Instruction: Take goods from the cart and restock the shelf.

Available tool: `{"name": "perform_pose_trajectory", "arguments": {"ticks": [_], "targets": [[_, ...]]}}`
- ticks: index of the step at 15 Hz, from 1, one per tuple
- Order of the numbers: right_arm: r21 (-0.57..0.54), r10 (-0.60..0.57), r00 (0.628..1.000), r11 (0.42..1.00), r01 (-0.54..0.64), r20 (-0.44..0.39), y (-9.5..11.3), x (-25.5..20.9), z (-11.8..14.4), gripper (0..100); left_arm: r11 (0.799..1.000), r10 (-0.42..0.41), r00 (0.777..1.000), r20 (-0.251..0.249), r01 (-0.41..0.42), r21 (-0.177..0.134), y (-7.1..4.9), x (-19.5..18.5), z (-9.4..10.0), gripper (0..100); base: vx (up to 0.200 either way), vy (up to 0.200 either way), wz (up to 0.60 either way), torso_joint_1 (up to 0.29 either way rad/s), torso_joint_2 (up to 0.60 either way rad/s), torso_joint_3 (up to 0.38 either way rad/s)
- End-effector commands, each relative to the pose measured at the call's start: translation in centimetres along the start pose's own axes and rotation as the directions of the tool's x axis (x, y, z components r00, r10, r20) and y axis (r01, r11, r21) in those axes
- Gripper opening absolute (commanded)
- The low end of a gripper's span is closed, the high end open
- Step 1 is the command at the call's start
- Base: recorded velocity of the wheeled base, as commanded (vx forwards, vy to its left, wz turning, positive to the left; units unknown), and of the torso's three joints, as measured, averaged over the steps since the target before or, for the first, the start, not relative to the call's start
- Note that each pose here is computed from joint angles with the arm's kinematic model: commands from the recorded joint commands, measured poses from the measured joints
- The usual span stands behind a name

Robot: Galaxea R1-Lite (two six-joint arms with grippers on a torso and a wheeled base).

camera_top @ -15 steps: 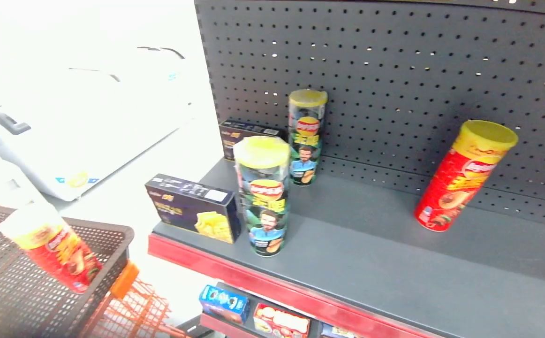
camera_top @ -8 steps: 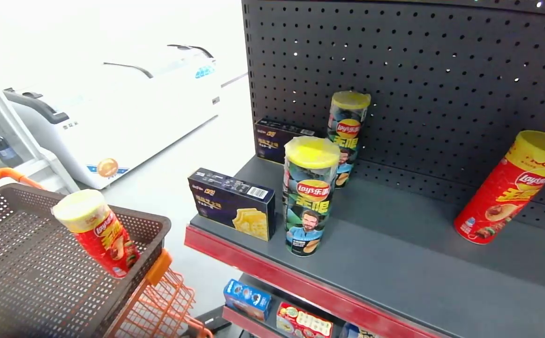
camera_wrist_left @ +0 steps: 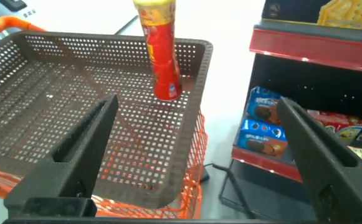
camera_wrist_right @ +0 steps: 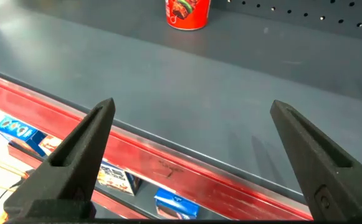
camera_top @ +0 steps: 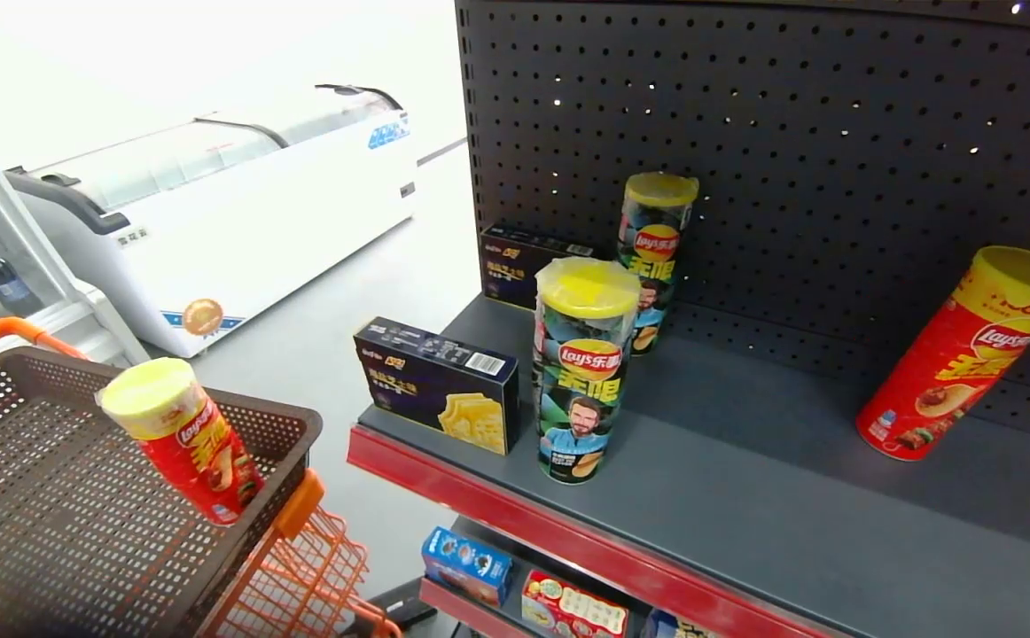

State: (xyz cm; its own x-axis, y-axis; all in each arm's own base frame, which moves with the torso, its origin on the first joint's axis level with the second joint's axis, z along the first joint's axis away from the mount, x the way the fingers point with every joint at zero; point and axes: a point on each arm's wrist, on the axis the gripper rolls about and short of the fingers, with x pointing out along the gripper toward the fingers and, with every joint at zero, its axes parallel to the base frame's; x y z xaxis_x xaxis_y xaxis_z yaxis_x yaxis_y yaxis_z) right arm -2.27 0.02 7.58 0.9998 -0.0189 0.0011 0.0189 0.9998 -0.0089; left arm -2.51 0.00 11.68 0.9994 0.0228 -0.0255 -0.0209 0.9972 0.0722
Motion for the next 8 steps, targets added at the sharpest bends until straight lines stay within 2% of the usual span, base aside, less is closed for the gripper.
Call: {"name": "perform_pose_trajectory", "arguments": {"ticks": [1,2,3,5,7,8], "targets": [[0.000,0.001,1.000,1.000,-0.001,-0.001,0.0,0.0,0.0,100,0.999,0.034,0.989,-0.145,-0.033,0.010,0.4,2.7,4.6,100,0.000,0.000,0.00,0.000,0.00,0.000],[0.000,0.001,1.000,1.000,-0.001,-0.001,0.0,0.0,0.0,100,0.998,0.055,0.983,-0.173,-0.055,0.005,0.5,4.3,6.0,100,0.000,0.000,0.00,0.000,0.00,0.000],[0.000,0.001,1.000,1.000,-0.001,-0.001,0.0,0.0,0.0,100,0.996,0.060,0.973,-0.221,-0.071,-0.044,0.5,5.1,6.1,100,0.000,0.000,0.00,0.000,0.00,0.000],[0.000,0.001,1.000,1.000,-0.001,-0.001,0.0,0.0,0.0,100,0.989,0.109,0.948,-0.300,-0.134,-0.061,0.9,7.3,6.6,100,0.000,0.000,0.00,0.000,0.00,0.000],[0.000,0.001,1.000,1.000,-0.001,-0.001,0.0,0.0,0.0,100,0.988,0.088,0.925,-0.369,-0.128,-0.085,1.3,9.1,6.6,100,0.000,0.000,0.00,0.000,0.00,0.000],[0.000,0.001,1.000,1.000,-0.001,-0.001,0.0,0.0,0.0,100,0.987,0.054,0.911,-0.410,-0.110,-0.114,2.0,11.0,6.3,100,0.000,0.000,0.00,0.000,0.00,0.000]]}}
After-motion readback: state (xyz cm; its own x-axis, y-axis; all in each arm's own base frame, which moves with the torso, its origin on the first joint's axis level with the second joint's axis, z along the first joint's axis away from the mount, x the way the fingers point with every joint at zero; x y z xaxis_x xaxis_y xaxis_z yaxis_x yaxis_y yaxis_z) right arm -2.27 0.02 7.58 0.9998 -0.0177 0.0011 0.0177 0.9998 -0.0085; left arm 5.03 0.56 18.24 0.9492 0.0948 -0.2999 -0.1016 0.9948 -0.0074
